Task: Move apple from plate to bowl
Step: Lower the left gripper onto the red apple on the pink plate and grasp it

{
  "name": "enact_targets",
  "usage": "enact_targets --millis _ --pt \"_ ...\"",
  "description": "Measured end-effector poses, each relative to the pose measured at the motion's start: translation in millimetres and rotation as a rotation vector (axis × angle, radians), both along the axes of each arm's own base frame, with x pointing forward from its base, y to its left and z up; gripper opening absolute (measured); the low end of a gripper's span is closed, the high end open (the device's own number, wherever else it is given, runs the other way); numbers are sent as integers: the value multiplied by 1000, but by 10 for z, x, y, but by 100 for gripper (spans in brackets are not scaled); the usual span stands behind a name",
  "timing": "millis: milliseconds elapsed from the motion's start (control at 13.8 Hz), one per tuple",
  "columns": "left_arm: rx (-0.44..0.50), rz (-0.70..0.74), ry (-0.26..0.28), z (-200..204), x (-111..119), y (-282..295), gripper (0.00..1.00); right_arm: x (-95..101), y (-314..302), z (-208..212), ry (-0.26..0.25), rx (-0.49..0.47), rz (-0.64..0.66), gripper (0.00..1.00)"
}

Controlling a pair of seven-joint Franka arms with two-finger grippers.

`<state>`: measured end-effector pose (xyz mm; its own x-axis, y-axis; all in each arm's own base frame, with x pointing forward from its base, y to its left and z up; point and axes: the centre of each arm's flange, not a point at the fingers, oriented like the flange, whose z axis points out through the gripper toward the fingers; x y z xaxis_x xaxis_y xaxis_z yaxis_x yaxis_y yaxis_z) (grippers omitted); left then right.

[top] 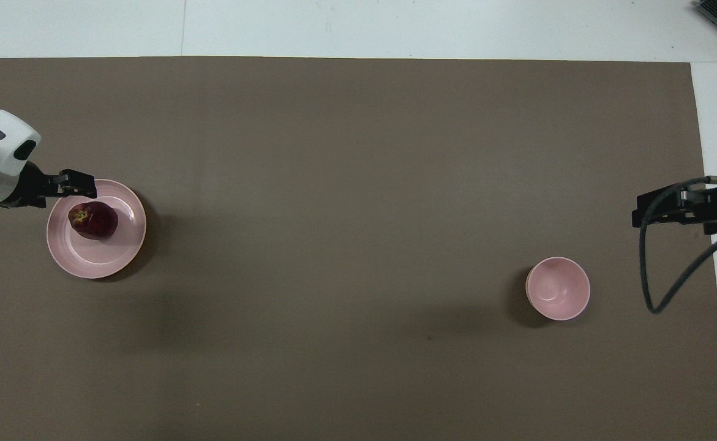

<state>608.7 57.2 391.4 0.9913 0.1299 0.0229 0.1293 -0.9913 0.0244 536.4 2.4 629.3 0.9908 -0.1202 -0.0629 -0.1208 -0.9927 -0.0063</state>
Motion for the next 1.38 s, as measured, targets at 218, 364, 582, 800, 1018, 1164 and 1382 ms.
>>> enact_targets --millis 218,364,582,800,1018,1164,1382 --pt "-5 10 12 -410 -69 -24 100 -32 27 -50 10 0 5 100" --pt "-5 13 14 -436 -80 -25 100 -44 53 -113 19 0 10 100" --pt "-6 24 26 -487 -111 -24 100 -26 170 -242 13 9 29 100" --pt "-7 26 41 -556 -155 -18 91 -59 413 -352 1 89 51 100" --pt "-7 20 37 -537 -160 -2 66 -105 579 -468 16 175 53 100" --pt "-15 24 35 -529 -154 -11 66 -140 695 -609 54 261 45 100" --pt "-91 70 35 -342 -76 -31 66 -186 940 -800 109 364 33 100"
